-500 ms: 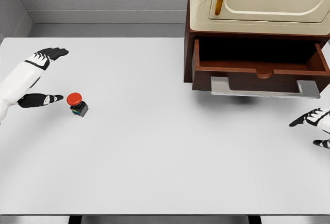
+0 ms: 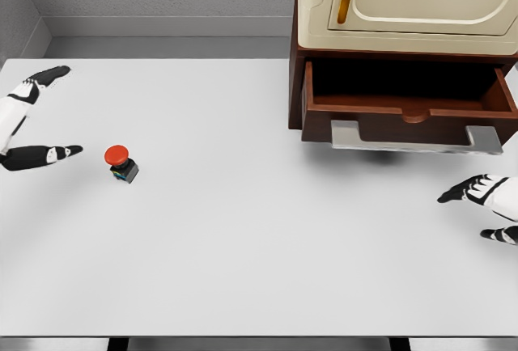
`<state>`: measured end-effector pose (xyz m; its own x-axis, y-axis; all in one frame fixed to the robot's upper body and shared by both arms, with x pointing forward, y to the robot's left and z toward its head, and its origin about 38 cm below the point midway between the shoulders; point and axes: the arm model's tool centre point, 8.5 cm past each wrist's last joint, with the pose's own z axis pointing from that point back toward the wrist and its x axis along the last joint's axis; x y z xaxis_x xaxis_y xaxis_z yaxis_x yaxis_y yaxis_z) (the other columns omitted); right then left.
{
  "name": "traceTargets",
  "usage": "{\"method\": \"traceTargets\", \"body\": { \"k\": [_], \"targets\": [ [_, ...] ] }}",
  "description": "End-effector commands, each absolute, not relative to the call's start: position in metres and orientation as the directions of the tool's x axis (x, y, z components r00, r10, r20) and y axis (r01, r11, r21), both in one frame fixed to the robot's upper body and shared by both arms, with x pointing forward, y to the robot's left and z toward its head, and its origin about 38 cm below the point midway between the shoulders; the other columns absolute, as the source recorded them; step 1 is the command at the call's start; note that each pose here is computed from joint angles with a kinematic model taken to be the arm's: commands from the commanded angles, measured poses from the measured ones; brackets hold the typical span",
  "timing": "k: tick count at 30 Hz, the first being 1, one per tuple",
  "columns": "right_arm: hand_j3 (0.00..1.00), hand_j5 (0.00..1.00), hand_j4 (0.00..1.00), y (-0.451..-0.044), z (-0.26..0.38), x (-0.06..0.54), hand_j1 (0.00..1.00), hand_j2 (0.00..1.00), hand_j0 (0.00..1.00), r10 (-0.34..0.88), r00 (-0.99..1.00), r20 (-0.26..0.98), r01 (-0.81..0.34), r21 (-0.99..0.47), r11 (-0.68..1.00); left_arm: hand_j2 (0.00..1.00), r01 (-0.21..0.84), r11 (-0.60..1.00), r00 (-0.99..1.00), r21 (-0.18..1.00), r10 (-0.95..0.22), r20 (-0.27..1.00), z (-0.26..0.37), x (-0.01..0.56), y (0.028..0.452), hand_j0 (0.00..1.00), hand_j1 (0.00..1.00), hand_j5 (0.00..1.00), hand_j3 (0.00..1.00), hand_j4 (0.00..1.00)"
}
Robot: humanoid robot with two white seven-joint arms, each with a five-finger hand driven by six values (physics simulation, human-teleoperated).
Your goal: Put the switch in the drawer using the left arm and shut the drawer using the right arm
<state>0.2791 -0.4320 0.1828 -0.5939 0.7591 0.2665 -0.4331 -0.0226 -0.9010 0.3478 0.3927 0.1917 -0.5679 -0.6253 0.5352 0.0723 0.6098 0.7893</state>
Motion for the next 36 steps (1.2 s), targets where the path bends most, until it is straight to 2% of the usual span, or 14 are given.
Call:
{"method": "traceTargets", "body": {
  "k": [1,2,7,12,15,19,23,28,36],
  "targets": [
    [0.86,0.86,0.86,-0.430,0.185,0.280,0.86,0.86,0.86,0.755,-0.597,0.269,-0.430,-0.903,-0.018,1.00,0.147,0.677,-0.566,0.721,-0.540,0.623,0.194,0.347,0.395,1.00,1.00,1.00,1.00,1.00],
    [0.90,0.90,0.90,-0.433,0.184,0.280,0.90,0.90,0.90,0.760,-0.592,0.268,-0.431,-0.902,-0.017,1.00,0.171,0.687,-0.562,0.707,-0.521,0.642,0.193,0.347,0.394,1.00,1.00,1.00,1.00,1.00],
    [0.88,0.88,0.88,-0.433,0.188,0.281,0.88,0.88,0.88,0.759,-0.595,0.262,-0.427,-0.904,-0.022,1.00,0.218,0.781,-0.536,0.586,-0.406,0.741,0.190,0.345,0.395,1.00,1.00,1.00,1.00,1.00],
    [0.89,0.89,0.89,-0.433,0.187,0.281,0.89,0.89,0.89,0.759,-0.595,0.262,-0.428,-0.904,-0.023,1.00,0.308,0.762,-0.491,0.570,-0.386,0.781,0.166,0.341,0.382,1.00,1.00,1.00,1.00,1.00],
    [0.79,0.79,0.79,-0.434,0.188,0.281,0.79,0.79,0.79,0.760,-0.595,0.261,-0.428,-0.903,-0.025,1.00,0.389,0.729,-0.471,0.564,-0.368,0.801,0.153,0.337,0.372,1.00,1.00,1.00,1.00,1.00],
    [0.78,0.78,0.78,-0.432,0.187,0.280,0.78,0.78,0.78,0.757,-0.598,0.264,-0.432,-0.901,-0.027,1.00,0.474,0.679,-0.447,0.561,-0.363,0.818,0.139,0.334,0.368,1.00,1.00,1.00,1.00,1.00],
    [0.79,0.79,0.79,-0.430,0.186,0.280,0.79,0.79,0.79,0.755,-0.600,0.266,-0.432,-0.901,-0.025,1.00,0.504,0.706,-0.389,0.498,-0.329,0.860,0.128,0.335,0.380,1.00,1.00,1.00,1.00,1.00],
    [0.79,0.79,0.79,-0.432,0.195,0.283,0.79,0.79,0.79,0.753,-0.614,0.237,-0.426,-0.902,-0.064,1.00,0.487,0.741,-0.381,0.462,-0.296,0.876,0.133,0.348,0.387,1.00,1.00,1.00,1.00,1.00],
    [0.80,0.80,0.80,-0.431,0.194,0.283,0.80,0.80,0.80,0.752,-0.615,0.238,-0.427,-0.902,-0.064,1.00,0.508,0.780,-0.245,0.366,-0.276,0.929,0.107,0.360,0.367,1.00,1.00,1.00,1.00,1.00]
  ]
}}
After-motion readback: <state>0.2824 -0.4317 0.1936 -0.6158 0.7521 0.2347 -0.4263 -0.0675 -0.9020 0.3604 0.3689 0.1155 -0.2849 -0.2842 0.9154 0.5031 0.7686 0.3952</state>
